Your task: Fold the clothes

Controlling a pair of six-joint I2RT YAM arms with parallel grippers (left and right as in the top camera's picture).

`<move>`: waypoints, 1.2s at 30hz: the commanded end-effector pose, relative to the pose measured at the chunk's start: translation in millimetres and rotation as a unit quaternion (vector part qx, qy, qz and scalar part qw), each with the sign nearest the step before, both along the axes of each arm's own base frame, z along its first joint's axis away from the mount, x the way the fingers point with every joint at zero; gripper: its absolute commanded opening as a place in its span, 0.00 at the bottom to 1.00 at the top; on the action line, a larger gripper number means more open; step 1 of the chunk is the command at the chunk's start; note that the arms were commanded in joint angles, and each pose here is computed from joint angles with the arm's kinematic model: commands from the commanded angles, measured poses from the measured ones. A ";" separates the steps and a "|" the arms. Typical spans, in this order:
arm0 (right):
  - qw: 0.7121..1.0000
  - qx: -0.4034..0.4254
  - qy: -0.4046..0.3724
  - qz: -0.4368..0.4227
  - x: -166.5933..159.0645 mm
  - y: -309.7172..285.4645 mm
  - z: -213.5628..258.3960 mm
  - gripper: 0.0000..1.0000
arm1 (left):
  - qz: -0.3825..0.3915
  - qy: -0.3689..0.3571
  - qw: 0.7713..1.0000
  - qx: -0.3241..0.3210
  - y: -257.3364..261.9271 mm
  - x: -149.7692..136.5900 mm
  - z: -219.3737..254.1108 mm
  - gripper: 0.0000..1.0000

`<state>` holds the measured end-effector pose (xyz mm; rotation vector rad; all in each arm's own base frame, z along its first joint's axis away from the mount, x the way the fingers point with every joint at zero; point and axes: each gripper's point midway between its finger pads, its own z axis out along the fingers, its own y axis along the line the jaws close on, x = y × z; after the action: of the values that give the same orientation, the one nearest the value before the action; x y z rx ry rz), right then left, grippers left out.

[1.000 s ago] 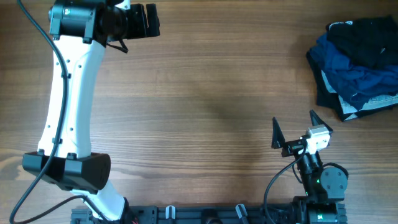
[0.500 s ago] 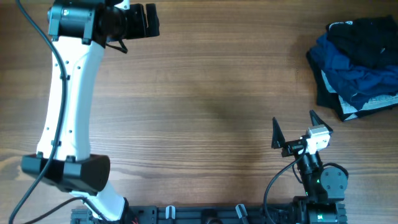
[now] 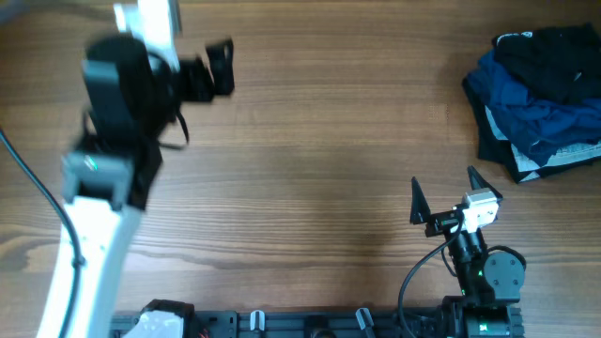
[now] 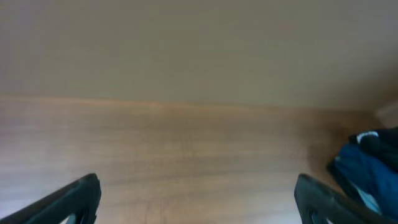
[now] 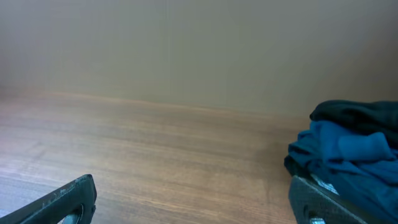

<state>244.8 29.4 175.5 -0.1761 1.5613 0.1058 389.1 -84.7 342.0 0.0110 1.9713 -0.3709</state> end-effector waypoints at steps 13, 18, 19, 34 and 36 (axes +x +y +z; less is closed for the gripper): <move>1.000 0.010 -0.002 -0.010 0.2 -3.5 1.5 1.00 | -0.013 -0.097 0.995 -0.021 13.4 -110.4 -165.7 1.00; 1.000 0.010 -0.002 -0.010 0.2 -3.5 1.6 1.00 | -0.002 -0.116 0.993 -0.023 21.8 -125.8 -184.4 1.00; 1.000 0.010 -0.002 -0.010 0.2 -3.5 1.6 1.00 | 0.001 -0.121 0.992 -0.023 24.1 -127.5 -186.7 1.00; 1.000 0.010 -0.001 -0.010 0.4 -3.5 1.1 1.00 | 0.051 -0.110 0.992 -0.021 54.0 -140.4 -203.8 1.00; 1.000 0.010 -0.001 -0.010 0.4 -3.5 0.9 1.00 | 0.054 -0.115 0.992 -0.021 55.5 -142.1 -201.9 1.00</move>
<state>244.8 29.3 175.6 -0.1758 1.5610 0.1055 249.6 -31.0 135.5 -0.0724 1.7554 -0.3204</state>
